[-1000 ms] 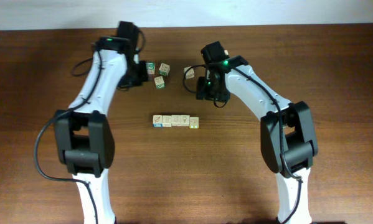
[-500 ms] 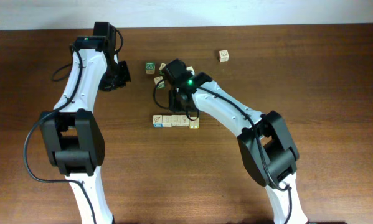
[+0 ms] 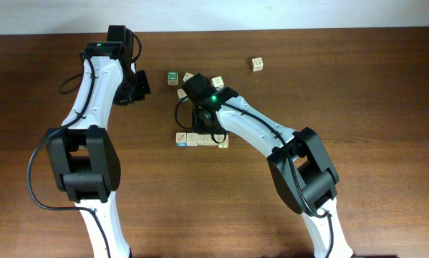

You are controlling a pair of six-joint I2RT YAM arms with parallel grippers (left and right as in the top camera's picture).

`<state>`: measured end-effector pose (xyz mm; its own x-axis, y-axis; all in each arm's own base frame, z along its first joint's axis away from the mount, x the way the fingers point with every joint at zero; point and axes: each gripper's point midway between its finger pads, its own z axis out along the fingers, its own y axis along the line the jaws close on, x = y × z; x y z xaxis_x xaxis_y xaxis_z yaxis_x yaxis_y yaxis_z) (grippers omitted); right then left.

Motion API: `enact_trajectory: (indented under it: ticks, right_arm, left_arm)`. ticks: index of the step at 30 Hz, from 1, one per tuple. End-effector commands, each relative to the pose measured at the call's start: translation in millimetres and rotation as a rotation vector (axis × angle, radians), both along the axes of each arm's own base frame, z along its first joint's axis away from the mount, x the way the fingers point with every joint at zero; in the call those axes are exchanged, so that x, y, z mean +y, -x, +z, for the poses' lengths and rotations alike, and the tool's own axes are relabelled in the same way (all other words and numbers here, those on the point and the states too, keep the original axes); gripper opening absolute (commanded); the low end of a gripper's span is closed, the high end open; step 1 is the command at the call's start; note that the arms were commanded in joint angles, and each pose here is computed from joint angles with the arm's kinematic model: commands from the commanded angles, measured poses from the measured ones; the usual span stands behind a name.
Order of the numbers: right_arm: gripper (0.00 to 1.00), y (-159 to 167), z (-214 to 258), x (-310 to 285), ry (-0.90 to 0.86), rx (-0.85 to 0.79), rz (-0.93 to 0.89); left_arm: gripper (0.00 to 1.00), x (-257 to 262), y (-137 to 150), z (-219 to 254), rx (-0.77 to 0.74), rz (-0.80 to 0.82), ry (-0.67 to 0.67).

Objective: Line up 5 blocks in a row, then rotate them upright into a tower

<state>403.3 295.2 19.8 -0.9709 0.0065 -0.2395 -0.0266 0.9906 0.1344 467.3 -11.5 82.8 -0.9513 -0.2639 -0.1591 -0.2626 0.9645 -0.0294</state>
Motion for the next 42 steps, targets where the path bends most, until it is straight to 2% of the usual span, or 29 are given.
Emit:
enact_trajectory:
  ticks: [1,42]
  right_arm:
    - [0.27,5.7,-7.6,-0.2,0.010,0.021,-0.002]
    - [0.28,13.1,-8.7,2.5,0.003,0.050,0.060]
  left_arm:
    - [0.18,2.5,-0.9,0.8,0.000,-0.008,-0.012]
    - [0.18,2.7,4.5,0.0,0.022,-0.009,-0.013]
